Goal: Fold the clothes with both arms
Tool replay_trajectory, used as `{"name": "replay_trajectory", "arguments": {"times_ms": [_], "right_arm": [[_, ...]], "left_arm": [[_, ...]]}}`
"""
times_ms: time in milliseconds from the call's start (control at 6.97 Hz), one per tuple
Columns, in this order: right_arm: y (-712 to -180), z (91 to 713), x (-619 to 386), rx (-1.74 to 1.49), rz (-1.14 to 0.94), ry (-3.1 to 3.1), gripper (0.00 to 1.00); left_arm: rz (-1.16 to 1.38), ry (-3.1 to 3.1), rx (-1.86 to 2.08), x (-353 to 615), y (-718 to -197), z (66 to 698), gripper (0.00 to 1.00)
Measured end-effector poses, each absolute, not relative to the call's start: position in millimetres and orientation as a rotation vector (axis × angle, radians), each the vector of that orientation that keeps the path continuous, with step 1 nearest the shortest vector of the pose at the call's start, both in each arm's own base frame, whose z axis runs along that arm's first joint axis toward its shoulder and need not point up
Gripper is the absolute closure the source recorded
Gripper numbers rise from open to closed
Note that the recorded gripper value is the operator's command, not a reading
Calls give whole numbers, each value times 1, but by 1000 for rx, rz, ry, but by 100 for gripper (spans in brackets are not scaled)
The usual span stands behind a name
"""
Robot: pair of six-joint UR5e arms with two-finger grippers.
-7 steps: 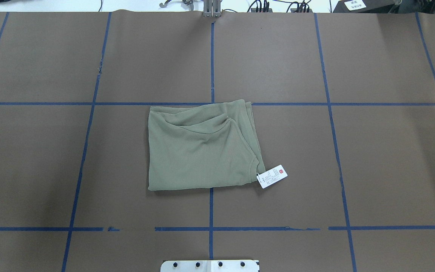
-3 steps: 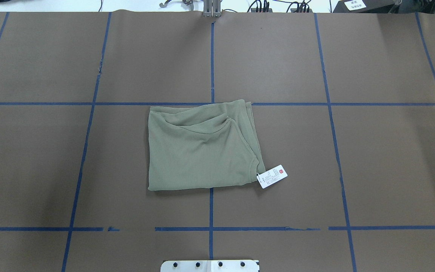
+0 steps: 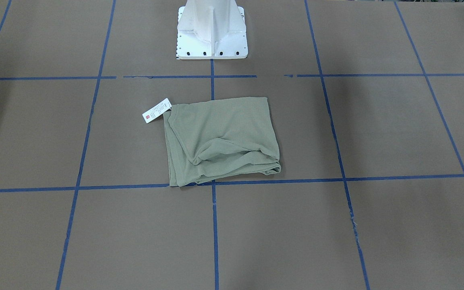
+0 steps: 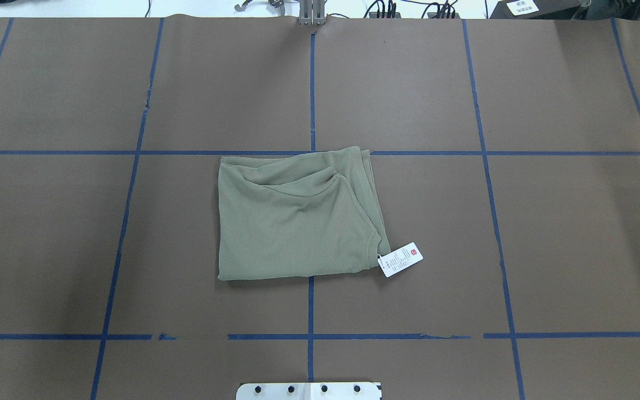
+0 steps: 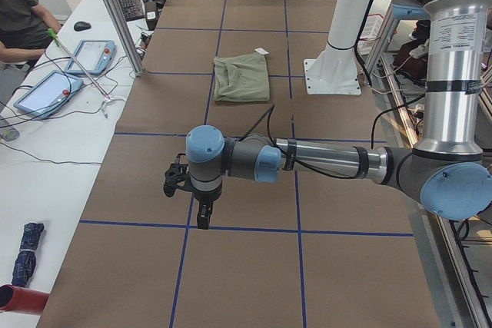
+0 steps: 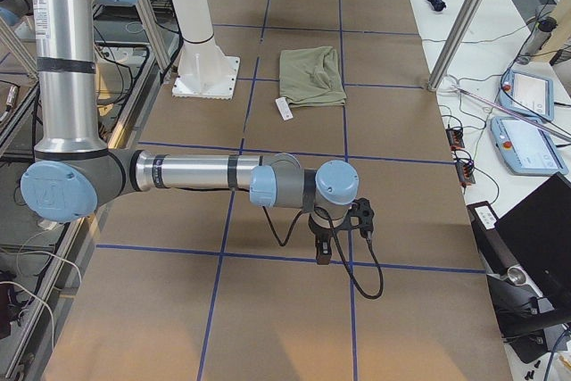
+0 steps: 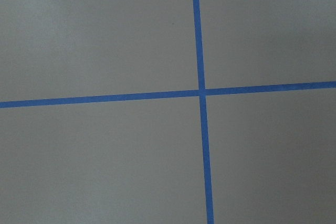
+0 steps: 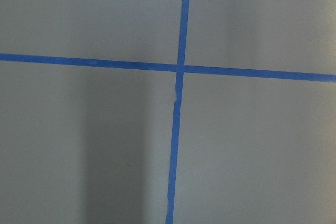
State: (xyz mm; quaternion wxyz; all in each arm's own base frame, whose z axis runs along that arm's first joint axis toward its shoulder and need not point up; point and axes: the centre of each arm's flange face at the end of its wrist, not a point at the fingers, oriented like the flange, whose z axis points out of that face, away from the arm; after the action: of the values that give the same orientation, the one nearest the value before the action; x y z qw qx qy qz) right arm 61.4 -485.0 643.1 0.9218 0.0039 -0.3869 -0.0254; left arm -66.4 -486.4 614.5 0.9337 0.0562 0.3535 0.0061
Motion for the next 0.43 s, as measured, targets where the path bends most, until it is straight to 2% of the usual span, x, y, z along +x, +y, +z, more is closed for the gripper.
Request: {"name": "replay_trajectory", "arguments": {"times_ms": [430], "right_arm": [[-487, 639, 61, -2, 36, -795, 0]], "left_arm": [[12, 724, 115, -66, -486, 614, 0]]}}
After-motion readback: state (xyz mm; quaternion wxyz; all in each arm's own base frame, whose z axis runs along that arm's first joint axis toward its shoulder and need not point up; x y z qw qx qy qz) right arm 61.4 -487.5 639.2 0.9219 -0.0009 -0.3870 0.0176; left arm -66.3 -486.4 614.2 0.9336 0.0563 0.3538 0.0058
